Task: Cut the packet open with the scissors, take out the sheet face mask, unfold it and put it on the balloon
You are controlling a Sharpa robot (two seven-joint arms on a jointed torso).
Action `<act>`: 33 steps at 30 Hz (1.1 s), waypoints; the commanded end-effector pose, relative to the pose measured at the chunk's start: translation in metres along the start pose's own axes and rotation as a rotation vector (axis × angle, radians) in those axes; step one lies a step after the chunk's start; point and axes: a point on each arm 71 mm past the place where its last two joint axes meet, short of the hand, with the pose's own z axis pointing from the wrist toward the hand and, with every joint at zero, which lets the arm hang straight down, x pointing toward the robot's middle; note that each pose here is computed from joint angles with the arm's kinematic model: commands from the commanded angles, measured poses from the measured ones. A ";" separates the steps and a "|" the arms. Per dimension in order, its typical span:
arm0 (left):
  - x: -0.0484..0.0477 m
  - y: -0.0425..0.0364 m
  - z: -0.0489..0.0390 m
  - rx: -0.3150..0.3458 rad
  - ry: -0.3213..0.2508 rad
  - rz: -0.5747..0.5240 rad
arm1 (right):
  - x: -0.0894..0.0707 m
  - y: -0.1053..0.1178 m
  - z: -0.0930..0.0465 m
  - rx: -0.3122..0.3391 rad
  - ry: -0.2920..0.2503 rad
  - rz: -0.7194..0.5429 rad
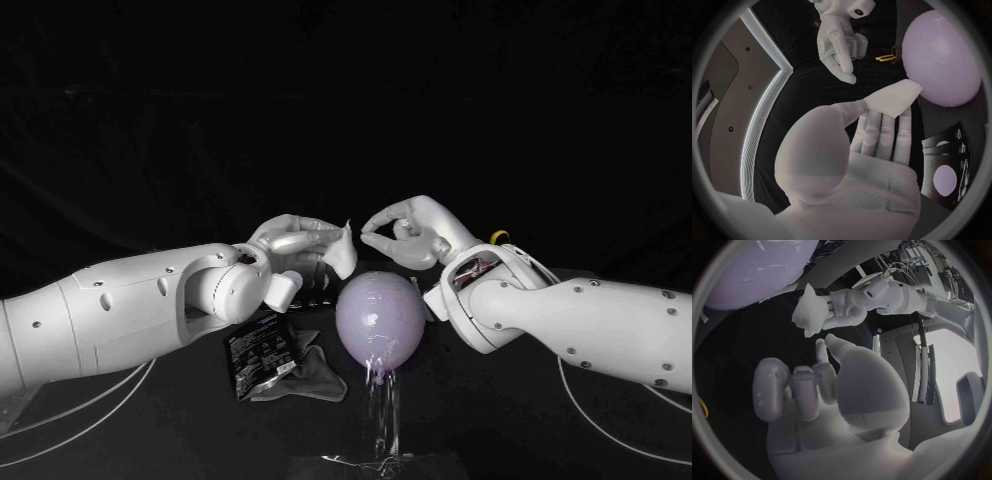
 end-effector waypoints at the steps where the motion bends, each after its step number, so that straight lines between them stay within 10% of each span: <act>1: 0.0016 -0.0019 0.0002 0.015 -0.016 -0.024 | 0.001 0.002 0.003 -0.027 -0.060 -0.072; 33: 0.0093 -0.0029 0.0002 0.025 0.020 -0.042 | 0.027 0.002 0.016 -0.044 -0.059 -0.159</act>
